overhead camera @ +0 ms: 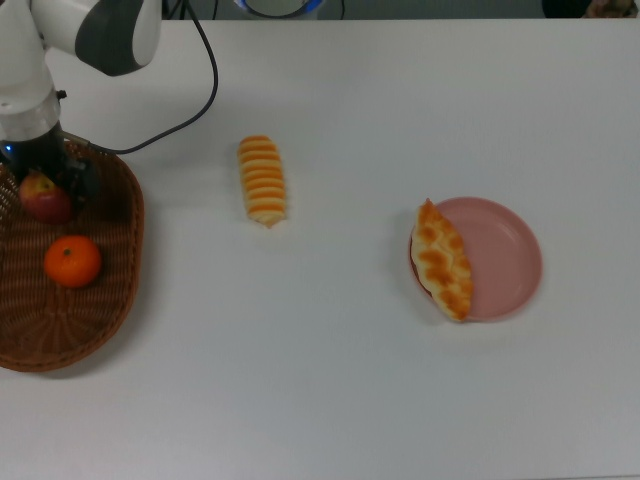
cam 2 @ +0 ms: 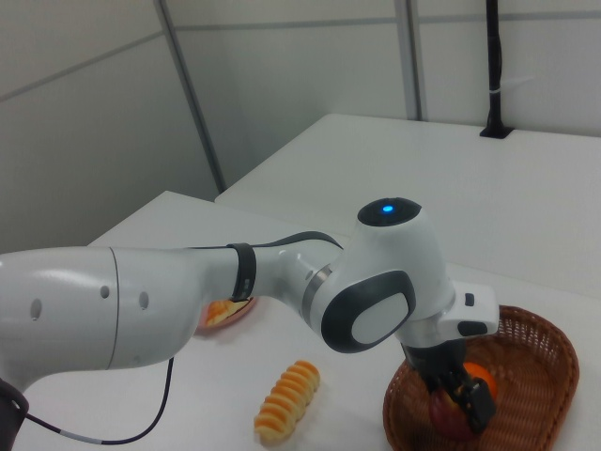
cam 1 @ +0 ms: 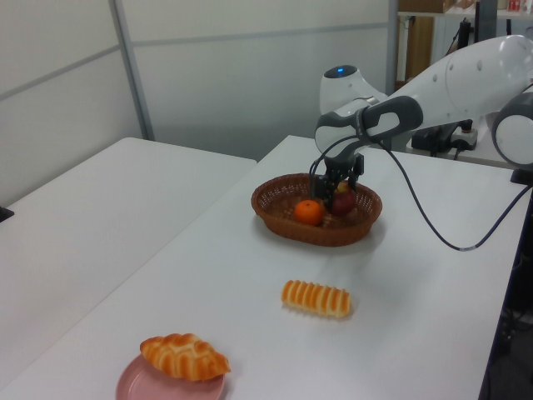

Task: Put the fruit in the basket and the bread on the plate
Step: 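Carry the apple into the basket beside the orange and release, then move the gripper down to the ridged spiral bread roll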

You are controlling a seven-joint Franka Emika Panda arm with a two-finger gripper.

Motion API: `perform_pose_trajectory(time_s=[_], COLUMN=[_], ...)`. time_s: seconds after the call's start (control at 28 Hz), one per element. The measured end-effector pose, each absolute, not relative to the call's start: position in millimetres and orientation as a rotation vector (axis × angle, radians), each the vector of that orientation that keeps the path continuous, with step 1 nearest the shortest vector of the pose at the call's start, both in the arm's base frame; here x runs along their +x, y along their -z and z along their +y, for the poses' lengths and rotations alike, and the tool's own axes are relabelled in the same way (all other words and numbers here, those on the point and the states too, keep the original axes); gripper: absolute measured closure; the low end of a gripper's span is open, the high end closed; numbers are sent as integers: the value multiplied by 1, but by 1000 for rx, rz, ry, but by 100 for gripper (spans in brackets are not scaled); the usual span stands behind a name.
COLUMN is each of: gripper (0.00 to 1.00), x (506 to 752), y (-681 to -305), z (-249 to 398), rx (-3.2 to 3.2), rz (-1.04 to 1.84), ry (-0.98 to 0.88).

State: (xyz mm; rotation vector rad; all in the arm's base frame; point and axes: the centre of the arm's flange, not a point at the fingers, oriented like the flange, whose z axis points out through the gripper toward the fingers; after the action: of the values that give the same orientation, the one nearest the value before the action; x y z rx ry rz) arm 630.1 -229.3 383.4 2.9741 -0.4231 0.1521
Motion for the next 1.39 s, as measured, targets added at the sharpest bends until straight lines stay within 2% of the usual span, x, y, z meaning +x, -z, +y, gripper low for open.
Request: perform_pose_trajectory(time_s=[0.07,0.18,0.5,0.79,0.93,1.07,1.39], gripper=[11,0,0,0,0,0,0], x=[631,632,633,640,641,630,608], y=[-384,-389,-415,-441,-432,-408,-361], z=[-229,-229,-212,-84,-16,34,63], rx=[2978,2979,3004,3095,3143,3162,3101], rz=[-386,-343,-317,-133,-31,58,173], ry=[-152,-161,-171,-63,-30,53,156])
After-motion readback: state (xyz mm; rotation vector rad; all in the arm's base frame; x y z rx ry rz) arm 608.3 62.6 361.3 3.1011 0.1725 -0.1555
